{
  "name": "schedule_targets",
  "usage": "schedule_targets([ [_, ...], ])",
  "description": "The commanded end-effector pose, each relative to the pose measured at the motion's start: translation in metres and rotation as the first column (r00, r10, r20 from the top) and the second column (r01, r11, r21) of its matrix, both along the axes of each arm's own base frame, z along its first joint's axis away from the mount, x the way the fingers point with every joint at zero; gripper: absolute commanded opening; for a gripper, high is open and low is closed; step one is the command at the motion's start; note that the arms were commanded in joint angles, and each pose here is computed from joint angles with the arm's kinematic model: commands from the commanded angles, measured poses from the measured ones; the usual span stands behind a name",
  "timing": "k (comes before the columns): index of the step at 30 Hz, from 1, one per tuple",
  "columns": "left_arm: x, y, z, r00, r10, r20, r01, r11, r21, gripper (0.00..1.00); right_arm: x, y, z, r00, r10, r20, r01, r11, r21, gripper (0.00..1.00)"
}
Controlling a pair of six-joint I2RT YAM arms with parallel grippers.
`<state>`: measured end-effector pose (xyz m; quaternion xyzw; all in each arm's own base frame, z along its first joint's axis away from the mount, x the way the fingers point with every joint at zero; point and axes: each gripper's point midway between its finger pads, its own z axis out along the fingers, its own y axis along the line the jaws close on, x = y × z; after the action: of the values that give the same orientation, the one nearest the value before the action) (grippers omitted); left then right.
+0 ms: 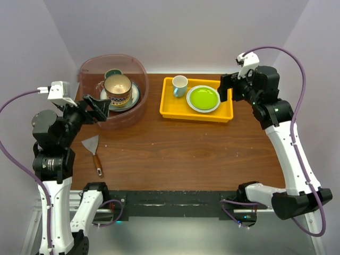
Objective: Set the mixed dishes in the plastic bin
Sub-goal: Reset both arms
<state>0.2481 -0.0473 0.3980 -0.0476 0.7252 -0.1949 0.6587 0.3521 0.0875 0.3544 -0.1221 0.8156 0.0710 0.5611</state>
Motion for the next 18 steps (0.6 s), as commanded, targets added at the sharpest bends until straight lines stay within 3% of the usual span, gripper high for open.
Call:
schedule_targets([
  [1,-0.0026,0.0037,0.0066,1.0,0.015,0.028,-0.015,1.0,0.023,1.0,-0.0039,-0.0089,0.034,0.994,-0.057,0.096,0.053,0.998,0.043,0.98],
  [18,-0.0004,0.0058,0.0006,0.999,0.025,0.022,-0.026,0.999,0.03,1.0,-0.0067,-0.0111,0.0273,0.993,-0.091,0.077,0.085,0.993,0.077,0.98],
])
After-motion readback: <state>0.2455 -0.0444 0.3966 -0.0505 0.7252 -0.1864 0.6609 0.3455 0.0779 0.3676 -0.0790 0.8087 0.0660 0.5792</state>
